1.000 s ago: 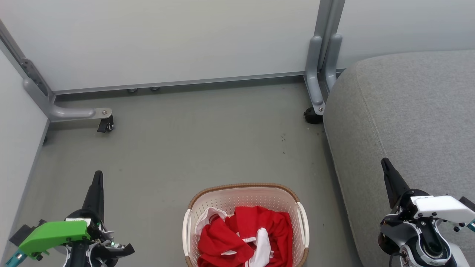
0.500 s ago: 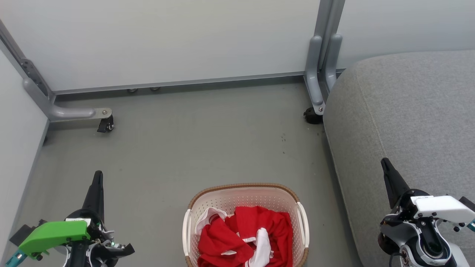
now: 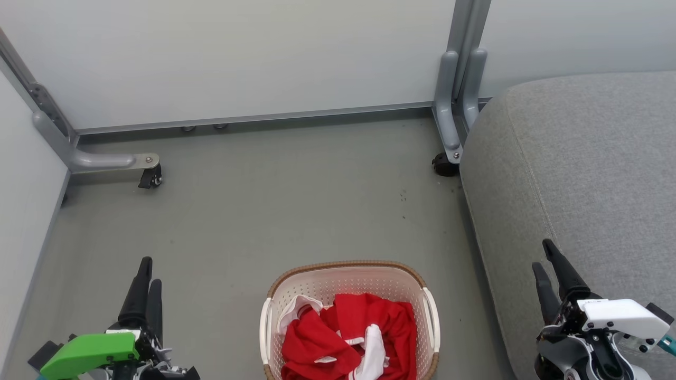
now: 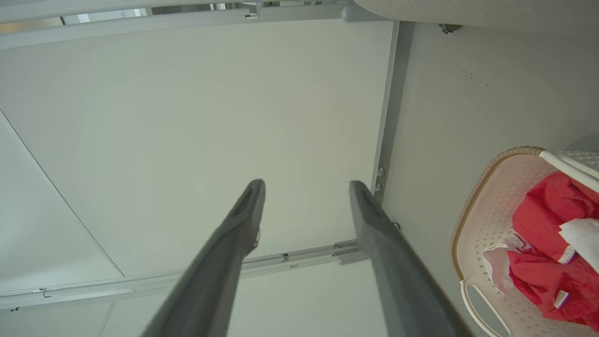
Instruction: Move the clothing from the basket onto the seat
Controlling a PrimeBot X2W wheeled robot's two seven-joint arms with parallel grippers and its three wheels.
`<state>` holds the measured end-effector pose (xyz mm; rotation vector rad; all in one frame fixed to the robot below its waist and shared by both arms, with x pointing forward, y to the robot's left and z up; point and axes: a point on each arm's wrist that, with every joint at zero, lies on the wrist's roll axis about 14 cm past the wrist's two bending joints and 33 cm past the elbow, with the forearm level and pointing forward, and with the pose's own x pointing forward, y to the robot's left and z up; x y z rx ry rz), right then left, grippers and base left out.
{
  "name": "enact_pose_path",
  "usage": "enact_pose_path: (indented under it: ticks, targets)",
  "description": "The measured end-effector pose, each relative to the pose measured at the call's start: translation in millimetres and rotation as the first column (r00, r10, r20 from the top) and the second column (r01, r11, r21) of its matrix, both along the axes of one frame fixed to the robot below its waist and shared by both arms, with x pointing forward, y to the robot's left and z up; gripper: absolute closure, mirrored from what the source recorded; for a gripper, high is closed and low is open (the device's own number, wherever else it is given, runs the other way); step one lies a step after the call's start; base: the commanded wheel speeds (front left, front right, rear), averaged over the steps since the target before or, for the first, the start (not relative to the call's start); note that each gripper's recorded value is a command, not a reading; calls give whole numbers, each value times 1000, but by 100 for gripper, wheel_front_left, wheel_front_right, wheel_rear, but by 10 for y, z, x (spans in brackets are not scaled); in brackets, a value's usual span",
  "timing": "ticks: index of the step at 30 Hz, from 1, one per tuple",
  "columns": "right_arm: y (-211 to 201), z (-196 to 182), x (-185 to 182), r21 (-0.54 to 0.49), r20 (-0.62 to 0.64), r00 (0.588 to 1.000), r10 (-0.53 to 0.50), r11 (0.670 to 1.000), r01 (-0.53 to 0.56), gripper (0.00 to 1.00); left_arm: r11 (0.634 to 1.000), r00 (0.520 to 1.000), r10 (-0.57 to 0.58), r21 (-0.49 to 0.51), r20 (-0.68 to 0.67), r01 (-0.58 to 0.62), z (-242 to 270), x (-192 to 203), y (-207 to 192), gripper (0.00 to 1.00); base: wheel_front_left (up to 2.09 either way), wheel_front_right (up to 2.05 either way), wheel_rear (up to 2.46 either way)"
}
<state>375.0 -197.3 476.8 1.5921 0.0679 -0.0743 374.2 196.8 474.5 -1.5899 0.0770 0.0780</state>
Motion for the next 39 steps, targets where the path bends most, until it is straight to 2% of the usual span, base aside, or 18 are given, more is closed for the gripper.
enact_pose_path:
  ticks: [6, 11, 15, 24, 39]
  targets:
    - [47, 22, 12, -34, 5, 1000, 3, 999, -3, 0, 999, 1000, 3, 33, 10, -3, 35, 11, -37, 0, 0, 0, 0]
    - [54, 34, 20, -140, 4, 1000, 10, 990, -10, 0, 992, 1000, 6, 130, 20, -9, 80, 20, -11, 0, 0, 0, 0]
    - [66, 66, 32, -248, 10, 1000, 21, 969, -18, 0, 968, 1000, 1, 249, 31, -9, 132, 30, 6, 0, 0, 0, 0]
    - [148, 133, 28, -450, 25, 998, 56, 892, -39, 0, 892, 998, -29, 452, 58, 0, 266, 45, -65, 0, 0, 0, 0]
    - [302, 201, 4, -635, 47, 993, 107, 770, -53, 0, 737, 994, -83, 676, 71, 14, 340, 15, -224, 0, 0, 0, 0]
